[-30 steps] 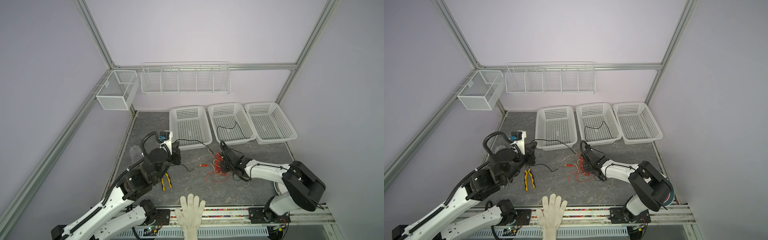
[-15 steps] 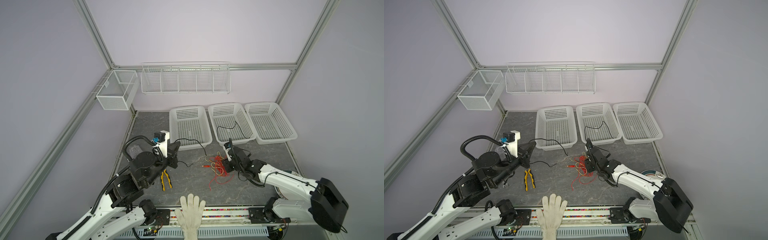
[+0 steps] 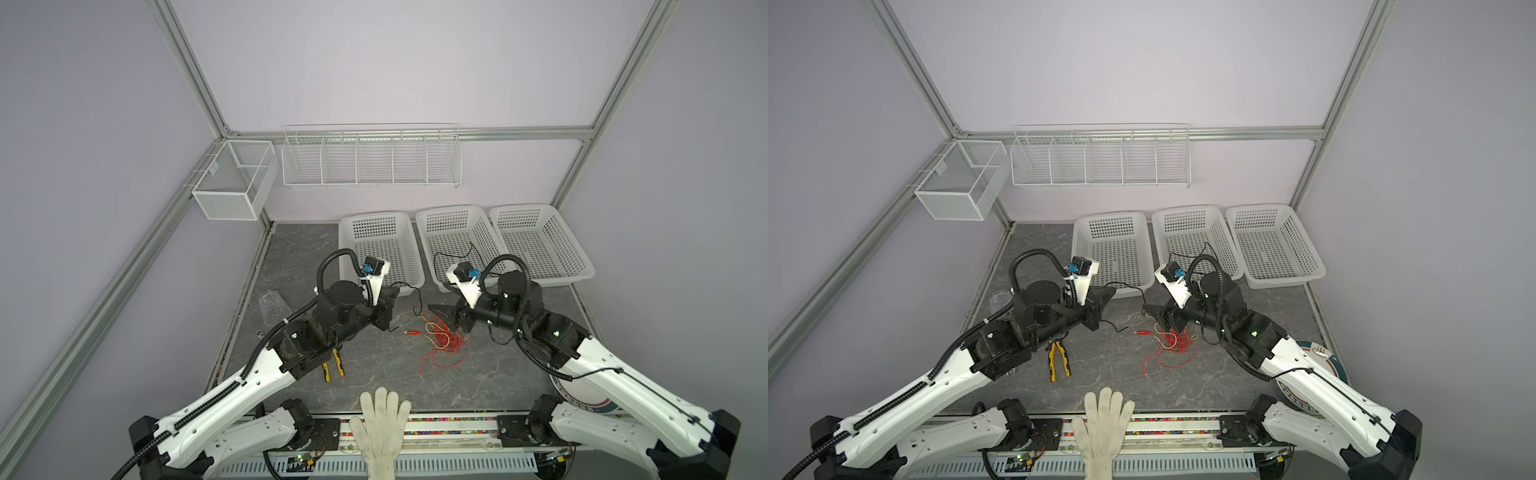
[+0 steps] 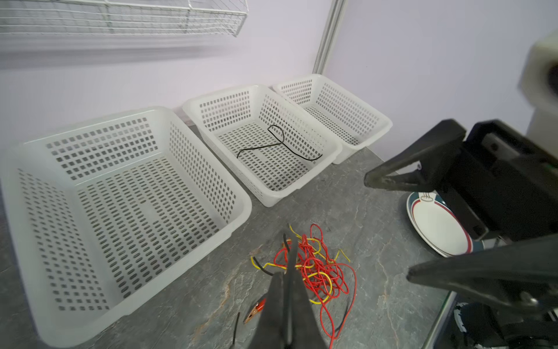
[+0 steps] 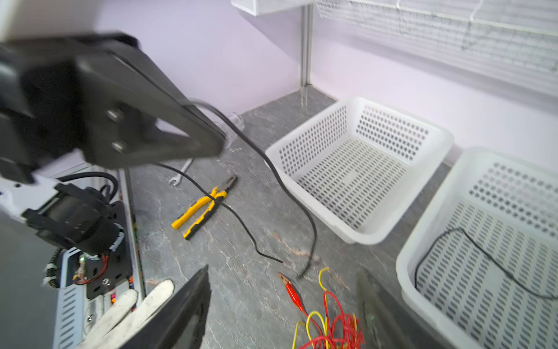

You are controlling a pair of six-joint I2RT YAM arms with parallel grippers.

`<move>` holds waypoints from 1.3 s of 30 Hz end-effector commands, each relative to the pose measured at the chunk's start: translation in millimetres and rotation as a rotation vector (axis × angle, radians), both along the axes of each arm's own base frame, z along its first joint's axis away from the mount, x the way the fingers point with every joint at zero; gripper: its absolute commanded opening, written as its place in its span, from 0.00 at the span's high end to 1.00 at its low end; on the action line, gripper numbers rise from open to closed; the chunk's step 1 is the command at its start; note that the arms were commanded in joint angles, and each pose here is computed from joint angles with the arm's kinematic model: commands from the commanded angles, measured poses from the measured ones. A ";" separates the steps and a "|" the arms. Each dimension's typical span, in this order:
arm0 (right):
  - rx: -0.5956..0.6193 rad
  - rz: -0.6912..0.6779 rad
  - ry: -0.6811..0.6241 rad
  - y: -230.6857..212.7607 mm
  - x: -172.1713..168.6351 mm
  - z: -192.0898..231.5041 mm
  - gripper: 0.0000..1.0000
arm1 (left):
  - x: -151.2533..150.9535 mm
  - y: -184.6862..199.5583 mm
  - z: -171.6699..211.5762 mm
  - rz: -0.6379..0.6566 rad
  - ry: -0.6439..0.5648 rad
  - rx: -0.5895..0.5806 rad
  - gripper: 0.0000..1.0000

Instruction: Untangle the cables

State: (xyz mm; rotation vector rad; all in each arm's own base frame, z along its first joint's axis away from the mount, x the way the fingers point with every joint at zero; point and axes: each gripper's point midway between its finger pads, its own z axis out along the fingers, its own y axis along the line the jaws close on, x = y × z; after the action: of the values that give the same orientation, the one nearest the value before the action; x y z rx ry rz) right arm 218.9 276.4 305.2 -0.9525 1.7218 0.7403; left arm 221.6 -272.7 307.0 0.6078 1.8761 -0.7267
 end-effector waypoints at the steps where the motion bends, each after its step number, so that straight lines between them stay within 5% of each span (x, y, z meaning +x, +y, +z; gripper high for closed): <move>1: -0.027 0.115 -0.010 15.7 -9.3 -5.4 0.23 | -7.5 -17.4 16.1 -0.100 -0.037 -0.052 1.00; 8: -0.047 0.128 0.023 34.5 7.1 -20.5 0.23 | -18.2 -32.4 7.7 -0.213 -0.036 -0.036 1.00; 11: -0.054 0.104 0.018 39.3 17.4 -24.7 0.31 | -22.7 -36.6 4.9 -0.252 -0.045 -0.038 1.00; 15: -0.067 0.048 0.006 39.5 31.3 -27.5 0.51 | -21.2 -35.6 -1.4 -0.245 -0.049 -0.023 1.00; 20: -0.079 -0.052 -0.025 30.4 46.6 -24.9 0.93 | -8.0 -24.5 -11.2 -0.148 -0.062 0.005 1.00; 29: -0.050 -0.190 -0.039 19.8 68.0 -2.3 0.93 | 1.1 -9.1 -16.4 -0.043 -0.086 -0.032 0.99; 32: -0.020 -0.209 -0.037 18.2 71.4 11.4 0.93 | 0.9 -4.8 -17.0 -0.027 -0.088 -0.039 0.86; 36: 0.005 -0.242 -0.037 15.1 77.9 28.7 0.94 | 0.2 -0.9 -18.9 -0.016 -0.086 -0.048 0.30; 39: 0.020 -0.287 -0.047 8.3 86.0 41.9 0.94 | -0.6 1.3 -19.8 -0.011 -0.088 -0.054 0.14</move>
State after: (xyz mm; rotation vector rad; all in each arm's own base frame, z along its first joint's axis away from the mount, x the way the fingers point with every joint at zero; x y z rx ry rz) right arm 294.3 291.8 335.4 -0.7561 1.7529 0.5691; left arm 219.5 -275.9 285.6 0.6388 1.7765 -0.7470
